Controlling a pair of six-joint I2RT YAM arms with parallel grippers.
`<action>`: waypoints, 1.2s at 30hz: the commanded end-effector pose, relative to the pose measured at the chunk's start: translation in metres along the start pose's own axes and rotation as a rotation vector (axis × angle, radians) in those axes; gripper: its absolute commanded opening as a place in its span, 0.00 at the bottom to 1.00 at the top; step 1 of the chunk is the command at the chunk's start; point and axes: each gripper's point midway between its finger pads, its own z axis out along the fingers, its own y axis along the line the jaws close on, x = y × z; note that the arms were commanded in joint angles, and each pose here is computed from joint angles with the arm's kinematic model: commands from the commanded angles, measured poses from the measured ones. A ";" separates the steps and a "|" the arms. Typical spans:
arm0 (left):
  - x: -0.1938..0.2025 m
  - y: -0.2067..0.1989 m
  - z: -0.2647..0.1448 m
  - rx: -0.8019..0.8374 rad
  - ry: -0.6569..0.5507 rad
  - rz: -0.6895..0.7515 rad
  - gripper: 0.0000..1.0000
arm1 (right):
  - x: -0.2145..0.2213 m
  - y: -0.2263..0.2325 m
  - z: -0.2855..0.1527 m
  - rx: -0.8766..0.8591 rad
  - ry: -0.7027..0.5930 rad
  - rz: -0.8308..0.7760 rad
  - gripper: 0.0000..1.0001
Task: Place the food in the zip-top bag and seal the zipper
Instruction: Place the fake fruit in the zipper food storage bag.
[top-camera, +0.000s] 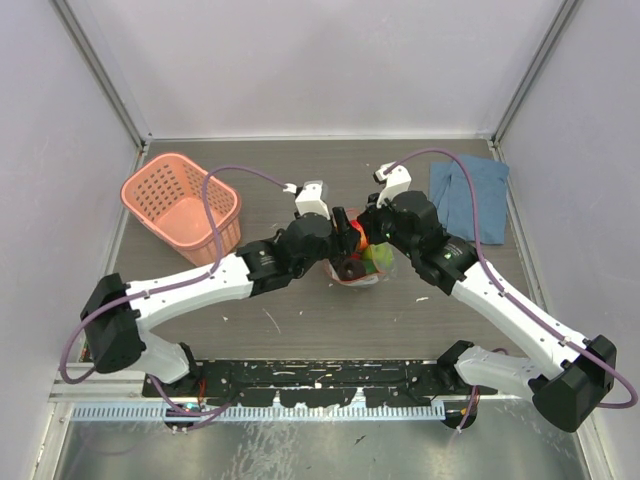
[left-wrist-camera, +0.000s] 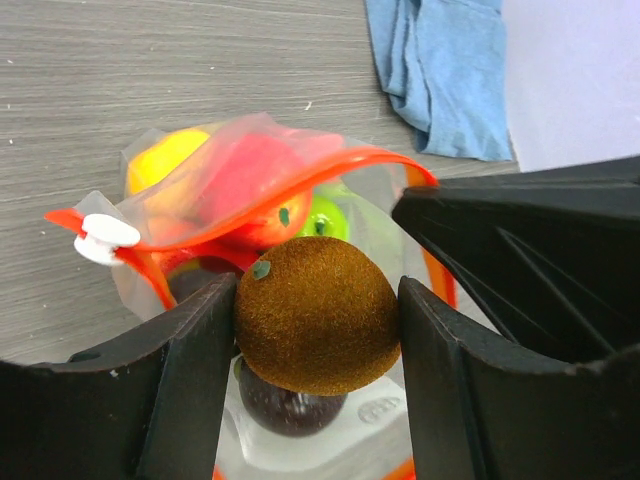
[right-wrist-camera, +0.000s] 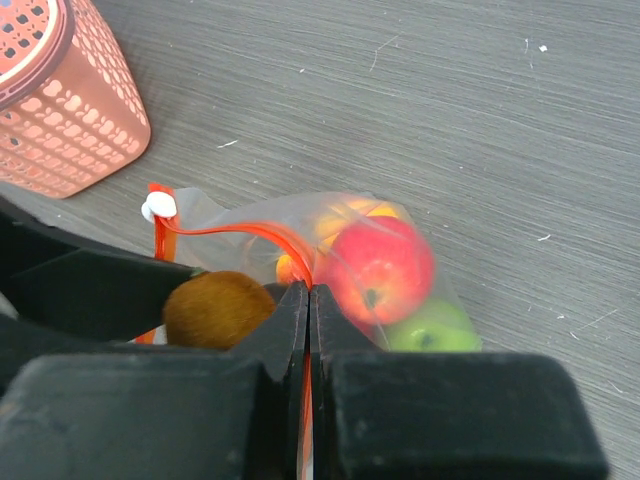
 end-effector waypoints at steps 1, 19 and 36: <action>-0.027 -0.014 0.011 0.007 -0.119 -0.039 0.25 | -0.034 0.013 -0.011 -0.052 -0.108 0.031 0.00; -0.018 -0.016 0.014 -0.003 -0.059 -0.010 0.70 | -0.029 0.014 -0.009 -0.060 -0.098 0.032 0.00; -0.039 0.004 -0.042 -0.046 -0.026 0.015 0.78 | -0.027 0.015 -0.006 -0.061 -0.091 0.034 0.00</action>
